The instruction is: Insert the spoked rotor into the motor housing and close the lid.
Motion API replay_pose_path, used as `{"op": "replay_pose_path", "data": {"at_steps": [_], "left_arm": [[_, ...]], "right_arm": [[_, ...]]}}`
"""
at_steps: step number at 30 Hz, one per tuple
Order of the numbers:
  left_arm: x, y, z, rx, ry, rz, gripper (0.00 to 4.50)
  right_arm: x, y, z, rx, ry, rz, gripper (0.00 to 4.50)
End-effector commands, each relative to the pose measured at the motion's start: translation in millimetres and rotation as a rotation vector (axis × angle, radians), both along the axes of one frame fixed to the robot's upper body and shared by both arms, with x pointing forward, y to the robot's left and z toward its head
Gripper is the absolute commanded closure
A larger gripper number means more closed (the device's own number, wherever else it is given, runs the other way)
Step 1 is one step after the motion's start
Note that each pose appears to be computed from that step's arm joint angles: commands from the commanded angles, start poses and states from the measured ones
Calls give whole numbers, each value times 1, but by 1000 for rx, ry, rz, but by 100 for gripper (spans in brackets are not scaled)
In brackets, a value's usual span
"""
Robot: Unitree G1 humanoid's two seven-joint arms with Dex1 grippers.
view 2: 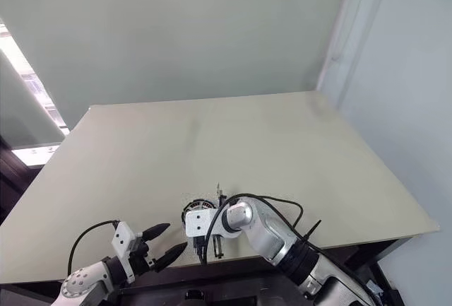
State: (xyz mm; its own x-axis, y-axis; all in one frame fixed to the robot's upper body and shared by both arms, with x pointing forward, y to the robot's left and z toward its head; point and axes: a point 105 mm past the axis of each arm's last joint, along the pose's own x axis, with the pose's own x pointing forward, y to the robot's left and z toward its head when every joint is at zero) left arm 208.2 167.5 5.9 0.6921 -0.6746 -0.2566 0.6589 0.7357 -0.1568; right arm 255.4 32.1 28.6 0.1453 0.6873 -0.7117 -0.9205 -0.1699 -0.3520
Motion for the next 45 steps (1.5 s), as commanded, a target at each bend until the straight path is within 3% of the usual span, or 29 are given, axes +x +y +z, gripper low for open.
{"op": "replay_pose_path", "data": {"at_steps": [1, 4, 7, 11, 17, 18, 25, 30, 33, 37, 41, 45], "left_arm": [[4, -4, 10, -1, -49, -15, 0], [5, -4, 10, -1, -52, -15, 0], [5, -4, 10, 0, -54, -14, 0], [5, -3, 10, 2, -53, -13, 0], [3, 2, 10, 7, -47, 1, 0], [3, 3, 10, 8, -46, 3, 0], [3, 6, 9, 12, -44, 10, 0], [6, 5, 11, 14, -54, 7, 0], [8, 6, 13, 16, -62, 6, 0], [10, 7, 14, 19, -68, 6, 0], [11, 8, 14, 23, -71, 6, 0], [11, 10, 16, 28, -74, 7, 0]], "right_arm": [[1, 9, 20, 32, -60, 27, 448], [-1, 8, 18, 12, -60, 47, 448], [-3, 8, 17, 10, -47, 58, 376], [-4, 9, 21, 25, -45, 63, 238], [4, 11, 50, 154, -75, 0, 15], [5, 10, 56, 173, -75, -9, 3], [22, 2, 111, 390, -55, -136, 3], [70, -35, 140, 432, -203, -313, 3], [94, -65, 132, 311, -300, -392, 3], [105, -88, 107, 168, -304, -423, 3], [95, -88, 77, 97, -209, -384, 3], [71, -59, 65, 194, -55, -314, 3]]}}
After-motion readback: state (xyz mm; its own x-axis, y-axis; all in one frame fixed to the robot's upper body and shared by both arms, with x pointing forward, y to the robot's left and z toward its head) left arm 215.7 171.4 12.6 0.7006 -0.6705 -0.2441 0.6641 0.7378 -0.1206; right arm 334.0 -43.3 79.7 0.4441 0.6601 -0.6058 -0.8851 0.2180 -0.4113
